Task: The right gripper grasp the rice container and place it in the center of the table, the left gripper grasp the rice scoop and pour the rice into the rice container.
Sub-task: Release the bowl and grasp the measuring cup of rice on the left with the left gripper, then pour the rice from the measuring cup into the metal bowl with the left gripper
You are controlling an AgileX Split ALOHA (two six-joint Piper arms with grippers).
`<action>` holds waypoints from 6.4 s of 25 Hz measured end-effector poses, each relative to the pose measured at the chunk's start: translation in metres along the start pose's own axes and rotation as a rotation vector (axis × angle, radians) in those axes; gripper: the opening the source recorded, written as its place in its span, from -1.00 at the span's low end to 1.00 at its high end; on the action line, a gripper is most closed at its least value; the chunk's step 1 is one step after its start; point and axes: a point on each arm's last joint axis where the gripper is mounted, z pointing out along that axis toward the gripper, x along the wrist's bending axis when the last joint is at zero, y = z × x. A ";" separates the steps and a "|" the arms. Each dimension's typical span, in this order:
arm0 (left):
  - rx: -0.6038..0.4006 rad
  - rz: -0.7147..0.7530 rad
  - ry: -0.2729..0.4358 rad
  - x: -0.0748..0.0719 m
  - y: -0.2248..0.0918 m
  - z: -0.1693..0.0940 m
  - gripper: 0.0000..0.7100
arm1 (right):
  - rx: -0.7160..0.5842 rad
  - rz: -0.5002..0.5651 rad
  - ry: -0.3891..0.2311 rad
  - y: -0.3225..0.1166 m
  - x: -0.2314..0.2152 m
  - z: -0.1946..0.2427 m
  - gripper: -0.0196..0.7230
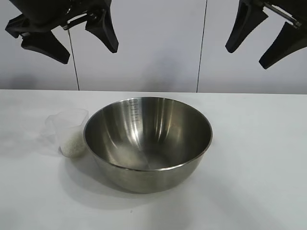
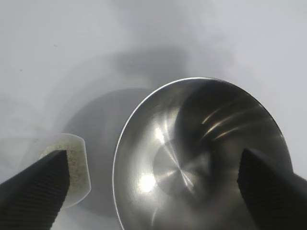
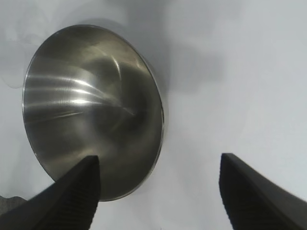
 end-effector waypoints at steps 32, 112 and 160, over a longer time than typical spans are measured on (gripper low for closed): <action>-0.639 0.261 0.252 0.093 -0.177 0.011 0.67 | 0.013 -0.004 0.003 -0.001 0.000 0.000 0.36; -0.563 0.220 -0.048 0.170 -0.148 0.112 -0.97 | -0.010 -0.001 0.004 0.001 0.000 0.000 0.36; -0.524 2.621 0.749 -0.053 -0.105 0.041 -0.97 | -0.070 -0.011 -0.004 0.006 0.000 0.000 0.36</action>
